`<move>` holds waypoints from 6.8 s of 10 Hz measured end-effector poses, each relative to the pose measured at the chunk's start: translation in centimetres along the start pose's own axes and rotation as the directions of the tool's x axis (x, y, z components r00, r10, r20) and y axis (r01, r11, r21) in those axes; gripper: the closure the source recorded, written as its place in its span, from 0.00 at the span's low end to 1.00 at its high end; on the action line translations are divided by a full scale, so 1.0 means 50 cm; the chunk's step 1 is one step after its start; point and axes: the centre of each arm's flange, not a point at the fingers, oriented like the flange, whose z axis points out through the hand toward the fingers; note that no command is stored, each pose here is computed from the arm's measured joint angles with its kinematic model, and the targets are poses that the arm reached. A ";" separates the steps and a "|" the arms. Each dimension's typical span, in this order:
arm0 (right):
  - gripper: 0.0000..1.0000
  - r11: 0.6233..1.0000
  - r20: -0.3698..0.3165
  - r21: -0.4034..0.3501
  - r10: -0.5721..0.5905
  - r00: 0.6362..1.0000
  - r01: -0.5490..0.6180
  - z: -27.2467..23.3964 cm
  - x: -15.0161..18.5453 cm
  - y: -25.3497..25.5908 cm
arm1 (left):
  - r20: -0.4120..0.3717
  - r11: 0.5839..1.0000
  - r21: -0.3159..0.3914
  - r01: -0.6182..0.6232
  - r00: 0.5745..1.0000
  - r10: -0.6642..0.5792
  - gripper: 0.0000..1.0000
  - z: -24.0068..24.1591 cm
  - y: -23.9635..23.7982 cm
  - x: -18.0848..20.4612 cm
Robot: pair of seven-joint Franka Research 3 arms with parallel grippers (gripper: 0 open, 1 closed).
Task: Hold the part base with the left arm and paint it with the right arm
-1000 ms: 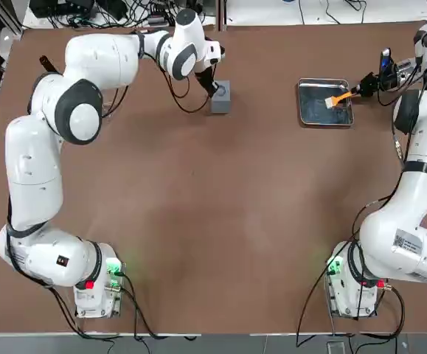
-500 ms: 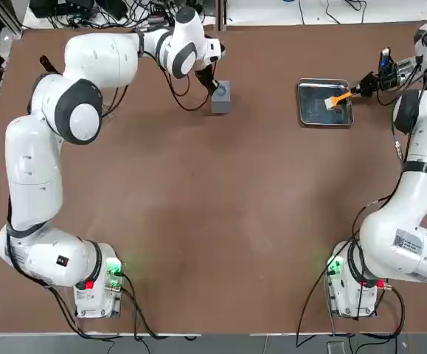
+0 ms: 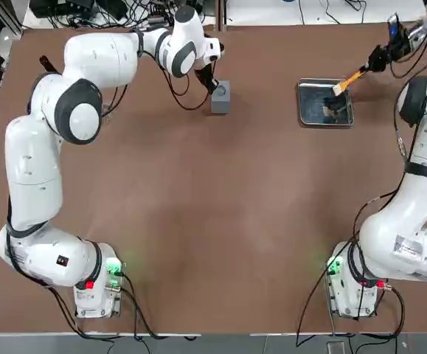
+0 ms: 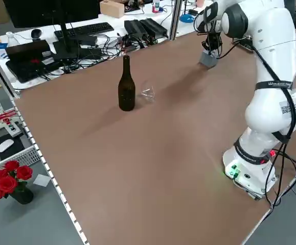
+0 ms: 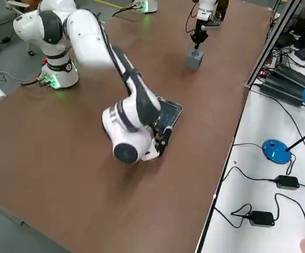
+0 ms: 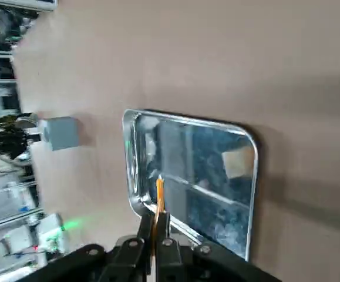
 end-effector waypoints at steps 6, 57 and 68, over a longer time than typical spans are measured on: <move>0.96 0.888 -0.023 -0.456 0.059 0.998 -0.063 0.019 0.002 -0.319 | 0.002 1.000 -0.001 -0.005 1.000 0.005 0.98 0.002 0.008 -0.001; 0.96 0.634 0.257 -0.692 -0.231 0.938 0.346 0.193 0.012 -0.529 | 0.010 1.000 -0.002 -0.004 1.000 0.004 0.97 0.012 0.006 -0.004; 0.96 0.795 -0.129 -0.248 -0.593 0.795 0.553 0.468 0.134 -0.582 | 0.010 1.000 -0.002 -0.004 1.000 0.004 0.97 0.012 0.007 -0.004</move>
